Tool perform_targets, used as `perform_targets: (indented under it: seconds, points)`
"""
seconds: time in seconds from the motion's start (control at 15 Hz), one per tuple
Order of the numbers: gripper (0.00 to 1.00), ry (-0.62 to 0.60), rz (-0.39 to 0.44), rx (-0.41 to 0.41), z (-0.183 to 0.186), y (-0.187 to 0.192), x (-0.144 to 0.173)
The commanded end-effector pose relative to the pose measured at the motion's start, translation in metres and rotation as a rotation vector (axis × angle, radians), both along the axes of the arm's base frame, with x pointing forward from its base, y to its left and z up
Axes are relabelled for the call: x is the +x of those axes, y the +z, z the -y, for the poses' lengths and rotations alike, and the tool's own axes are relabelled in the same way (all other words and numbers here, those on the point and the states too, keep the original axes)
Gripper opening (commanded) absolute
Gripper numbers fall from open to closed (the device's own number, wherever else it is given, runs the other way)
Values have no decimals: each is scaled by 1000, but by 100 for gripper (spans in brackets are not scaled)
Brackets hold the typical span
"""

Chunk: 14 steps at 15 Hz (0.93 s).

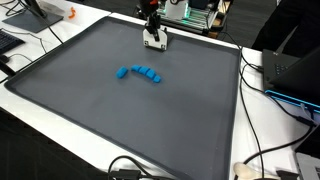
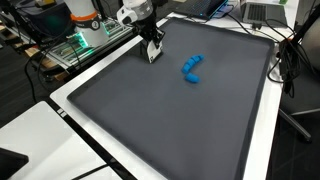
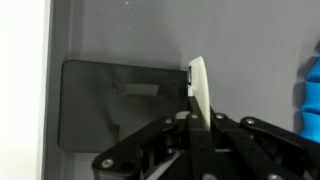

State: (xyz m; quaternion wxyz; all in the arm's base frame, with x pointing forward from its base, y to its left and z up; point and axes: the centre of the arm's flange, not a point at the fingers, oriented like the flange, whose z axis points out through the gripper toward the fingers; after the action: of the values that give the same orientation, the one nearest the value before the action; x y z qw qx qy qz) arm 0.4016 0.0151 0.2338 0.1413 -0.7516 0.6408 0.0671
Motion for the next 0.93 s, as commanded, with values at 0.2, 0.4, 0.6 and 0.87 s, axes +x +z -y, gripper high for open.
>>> perform_targets:
  seconds: [0.2,0.4,0.6,0.87]
  points:
    - [1,-35,-2,11,-2,-11,-5]
    - [1,-37,-7,15,-1,-12,-6]
    - [1,-46,-10,18,0,-12,-7]
    - [1,-43,-14,20,1,-12,-6]
